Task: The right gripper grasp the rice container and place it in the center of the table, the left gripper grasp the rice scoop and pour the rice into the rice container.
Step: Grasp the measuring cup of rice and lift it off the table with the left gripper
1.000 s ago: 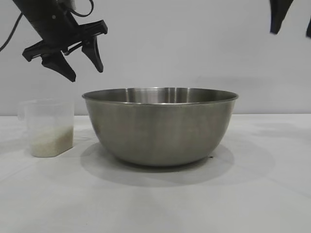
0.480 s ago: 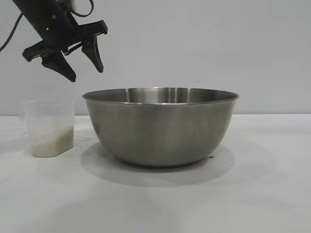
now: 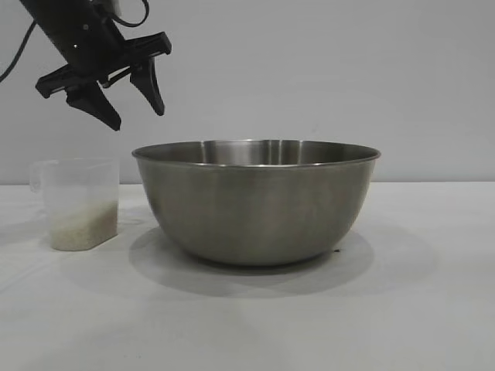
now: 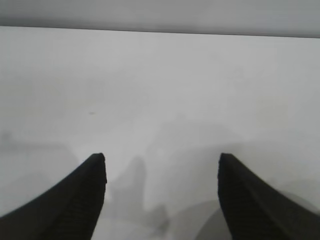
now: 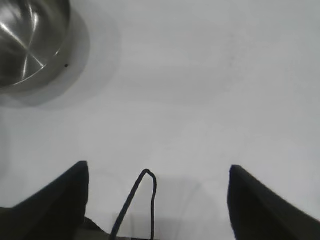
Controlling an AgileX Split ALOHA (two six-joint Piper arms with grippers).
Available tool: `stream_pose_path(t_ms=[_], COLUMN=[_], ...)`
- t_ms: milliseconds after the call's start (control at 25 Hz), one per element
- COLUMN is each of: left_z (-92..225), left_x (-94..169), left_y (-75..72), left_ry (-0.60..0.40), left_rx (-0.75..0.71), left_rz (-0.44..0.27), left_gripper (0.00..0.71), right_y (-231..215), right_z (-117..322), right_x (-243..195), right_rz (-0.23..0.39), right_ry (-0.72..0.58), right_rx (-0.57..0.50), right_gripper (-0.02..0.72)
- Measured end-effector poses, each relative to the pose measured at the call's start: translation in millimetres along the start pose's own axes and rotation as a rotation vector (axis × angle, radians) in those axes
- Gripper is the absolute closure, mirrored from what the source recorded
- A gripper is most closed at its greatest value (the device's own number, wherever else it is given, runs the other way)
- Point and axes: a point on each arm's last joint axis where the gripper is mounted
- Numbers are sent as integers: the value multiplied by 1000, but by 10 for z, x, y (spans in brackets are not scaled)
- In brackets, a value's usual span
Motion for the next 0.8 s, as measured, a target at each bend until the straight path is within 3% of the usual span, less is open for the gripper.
stream_pose_path(t_ms=[240, 520, 800], left_z=[0, 2, 22], left_x=[0, 0, 0], left_y=[0, 0, -7], left_ry=[0, 2, 25], left_rx=[0, -7, -43], left_rz=[0, 0, 8], left_gripper=[288, 288, 288], right_y=[-80, -110, -113], right_z=[505, 734, 751], right_x=[-44, -46, -49], right_rz=[-1, -19, -26], right_ry=[-117, -279, -286], right_rx=[14, 23, 19], right_gripper=[208, 208, 208])
Point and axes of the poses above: a point on each arm's last joint axis where the gripper is mounted, x pointing back along that axis away from the gripper, y along the wrist's bending axis when the last joint is at zero, z = x × y, and after that the axes turned 13 degrees about -x, right-handed
